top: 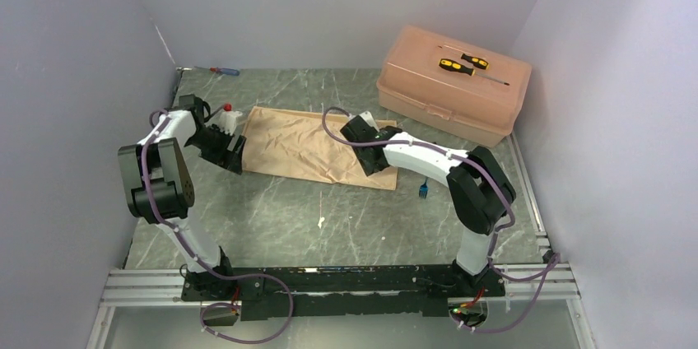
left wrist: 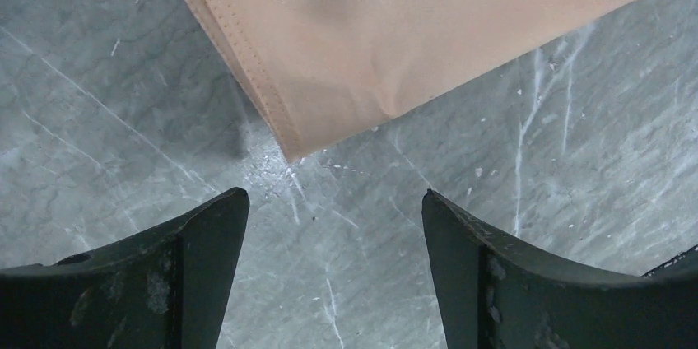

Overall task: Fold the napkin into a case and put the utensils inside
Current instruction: Smooth out the rectangle-folded napkin at the center of the board.

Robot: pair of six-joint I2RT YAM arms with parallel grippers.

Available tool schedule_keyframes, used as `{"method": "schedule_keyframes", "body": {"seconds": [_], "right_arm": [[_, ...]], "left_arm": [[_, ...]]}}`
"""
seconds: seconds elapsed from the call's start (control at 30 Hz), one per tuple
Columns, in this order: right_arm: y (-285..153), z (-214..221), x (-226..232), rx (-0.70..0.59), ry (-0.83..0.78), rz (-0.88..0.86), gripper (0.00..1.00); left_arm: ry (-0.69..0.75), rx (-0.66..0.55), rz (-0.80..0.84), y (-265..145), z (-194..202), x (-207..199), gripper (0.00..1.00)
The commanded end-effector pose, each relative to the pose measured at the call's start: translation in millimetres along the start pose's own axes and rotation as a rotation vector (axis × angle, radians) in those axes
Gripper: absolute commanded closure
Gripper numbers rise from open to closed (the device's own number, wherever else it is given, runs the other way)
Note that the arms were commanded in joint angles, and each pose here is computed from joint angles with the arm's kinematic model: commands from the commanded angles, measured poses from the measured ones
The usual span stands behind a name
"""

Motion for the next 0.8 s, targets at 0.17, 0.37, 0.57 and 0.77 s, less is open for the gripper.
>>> {"method": "schedule_keyframes", "body": {"seconds": [0.17, 0.37, 0.57, 0.77], "right_arm": [[2.7, 21.9, 17.0, 0.018, 0.164, -0.128, 0.45], [9.6, 26.7, 13.5, 0.029, 0.159, -0.110, 0.46], [19.1, 32.2, -0.2, 0.048, 0.182, -0.092, 0.51], [25.6, 37.3, -3.9, 0.066, 0.189, -0.090, 0.52]], "left_arm": [[-0.089, -0.080, 0.046, 13.2, -10.8, 3.1, 0.19], [-0.120, -0.075, -0.013, 20.5, -12.0, 22.7, 0.22], [-0.132, -0.058, -0.021, 29.1, -8.0, 29.5, 0.40], [-0.147, -0.061, -0.001, 34.2, -8.1, 27.7, 0.56]]}}
Point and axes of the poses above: each gripper's point midway between its finger pads, its own y axis out along the fingers, its own x axis along the line the jaws close on, z = x × y, the point moved 2 cm from there along -y, back along the fingers, and after that the axes turned 10 degrees about y, right-handed, at the moved point
